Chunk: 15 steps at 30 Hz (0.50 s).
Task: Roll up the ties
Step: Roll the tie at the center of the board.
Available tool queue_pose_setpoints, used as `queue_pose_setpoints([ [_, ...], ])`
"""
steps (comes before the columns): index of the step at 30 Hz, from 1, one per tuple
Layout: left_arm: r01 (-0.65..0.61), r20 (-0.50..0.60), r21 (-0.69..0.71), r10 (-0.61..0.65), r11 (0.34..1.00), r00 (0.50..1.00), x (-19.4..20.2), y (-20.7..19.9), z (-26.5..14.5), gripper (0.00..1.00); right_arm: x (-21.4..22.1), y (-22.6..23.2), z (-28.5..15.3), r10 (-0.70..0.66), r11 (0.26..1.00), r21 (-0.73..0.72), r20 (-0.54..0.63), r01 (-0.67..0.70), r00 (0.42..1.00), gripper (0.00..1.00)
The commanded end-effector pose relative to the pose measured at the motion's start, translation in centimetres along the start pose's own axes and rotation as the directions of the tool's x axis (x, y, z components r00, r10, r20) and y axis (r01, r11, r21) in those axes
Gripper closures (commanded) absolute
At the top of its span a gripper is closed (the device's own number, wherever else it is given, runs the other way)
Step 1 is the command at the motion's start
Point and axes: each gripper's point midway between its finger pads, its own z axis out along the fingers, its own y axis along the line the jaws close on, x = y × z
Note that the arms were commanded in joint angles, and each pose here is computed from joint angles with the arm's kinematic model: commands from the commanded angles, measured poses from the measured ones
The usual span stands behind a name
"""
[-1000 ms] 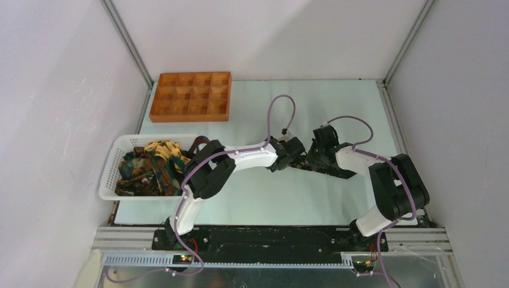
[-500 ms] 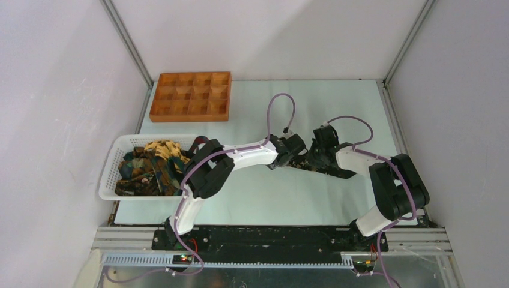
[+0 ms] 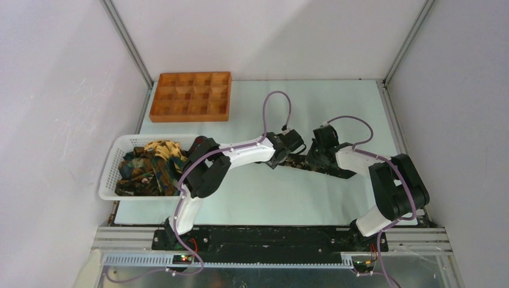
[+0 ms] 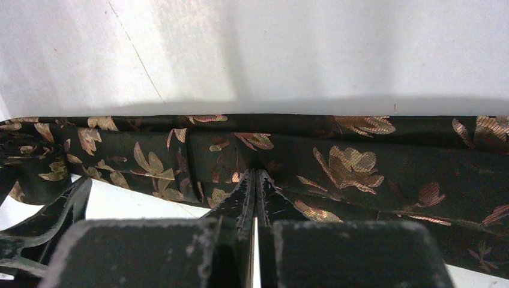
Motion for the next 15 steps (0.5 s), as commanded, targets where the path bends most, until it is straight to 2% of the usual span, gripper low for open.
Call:
queue_pose_setpoints([
  [1, 0.11, 0.033, 0.122, -0.115, 0.986, 0.993, -1.4, -1.2, -1.0, 0.43, 2.1, -2.9, 0.6, -0.017, 0.994, 0.102, -0.063, 0.023, 0.998, 1.0],
  [7, 0.164, 0.071, 0.116, -0.173, 0.98, 0.982, -2.5, 0.2, -1.8, 0.42, 1.2, -1.7, -0.2, -0.022, 0.998, 0.053, -0.029, 0.023, 0.999, 0.99],
  [15, 0.212, 0.138, 0.145, -0.232, 0.966, 0.963, -4.6, 1.2, -3.7, 0.41, -0.7, 0.5, -2.2, -0.046, 0.998, -0.04, 0.046, 0.048, 0.998, 0.87],
])
